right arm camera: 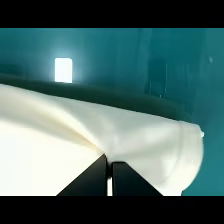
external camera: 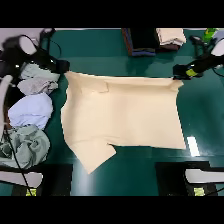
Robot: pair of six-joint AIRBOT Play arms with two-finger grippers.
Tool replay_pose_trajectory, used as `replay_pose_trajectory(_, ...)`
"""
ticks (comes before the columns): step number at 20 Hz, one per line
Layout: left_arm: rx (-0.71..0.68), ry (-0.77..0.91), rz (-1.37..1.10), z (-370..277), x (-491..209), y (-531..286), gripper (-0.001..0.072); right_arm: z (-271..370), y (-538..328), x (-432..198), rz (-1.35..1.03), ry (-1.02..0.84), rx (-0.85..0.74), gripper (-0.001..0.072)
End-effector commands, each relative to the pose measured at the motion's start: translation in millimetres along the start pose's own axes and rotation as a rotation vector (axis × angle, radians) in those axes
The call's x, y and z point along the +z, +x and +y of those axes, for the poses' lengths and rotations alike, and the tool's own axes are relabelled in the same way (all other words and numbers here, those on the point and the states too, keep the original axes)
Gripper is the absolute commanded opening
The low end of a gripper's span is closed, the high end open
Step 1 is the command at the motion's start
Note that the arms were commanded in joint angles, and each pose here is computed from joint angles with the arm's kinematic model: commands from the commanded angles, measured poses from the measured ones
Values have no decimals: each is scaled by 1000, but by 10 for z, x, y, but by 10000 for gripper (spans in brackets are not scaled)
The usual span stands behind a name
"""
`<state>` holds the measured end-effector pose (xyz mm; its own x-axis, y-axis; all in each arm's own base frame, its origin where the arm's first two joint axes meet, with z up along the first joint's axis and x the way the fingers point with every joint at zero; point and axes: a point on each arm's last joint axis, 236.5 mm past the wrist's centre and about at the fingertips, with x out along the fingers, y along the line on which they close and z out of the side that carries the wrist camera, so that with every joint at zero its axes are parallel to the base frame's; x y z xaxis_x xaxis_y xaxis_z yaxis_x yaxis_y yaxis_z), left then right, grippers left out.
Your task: Fold the shirts.
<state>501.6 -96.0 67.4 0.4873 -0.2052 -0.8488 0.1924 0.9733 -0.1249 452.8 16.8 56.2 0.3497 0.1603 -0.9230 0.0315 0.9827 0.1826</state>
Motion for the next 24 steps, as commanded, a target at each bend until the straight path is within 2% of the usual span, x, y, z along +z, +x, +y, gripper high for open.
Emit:
replay_pose_trajectory(1, 7, 4, -9, 65, 27, 298, 22, 19, 332, 210, 28, -3, 4, 14)
replay_pose_trajectory(5, -11, 9, 184, 26, -344, 100, 22, -34, -35, 187, 60, -65, -15, 14)
replay_pose_trajectory(10, -36, -16, 442, 0, -1085, 182, 22, -132, -32, -382, 148, -65, -53, 14)
replay_pose_trajectory(16, -111, -104, 503, -157, -1566, 549, 22, -217, 386, -1002, 247, -30, -48, 16)
replay_pose_trajectory(19, -137, -118, 540, -222, -1665, 527, 23, -229, 447, -1081, 263, -22, -48, 19)
replay_pose_trajectory(20, -138, -118, 551, -225, -1686, 514, 123, -181, 445, -1070, 259, -14, -29, 117)
replay_pose_trajectory(21, -139, -119, 560, -228, -1704, 502, 463, -116, 431, -1030, 248, 2, 1, 332)
replay_pose_trajectory(22, -132, -132, 563, -223, -1707, 489, 547, -80, 398, -969, 230, 17, 24, 370)
replay_pose_trajectory(24, -109, -140, 547, -201, -1658, 349, 548, -28, 234, -813, 200, 25, 50, 370)
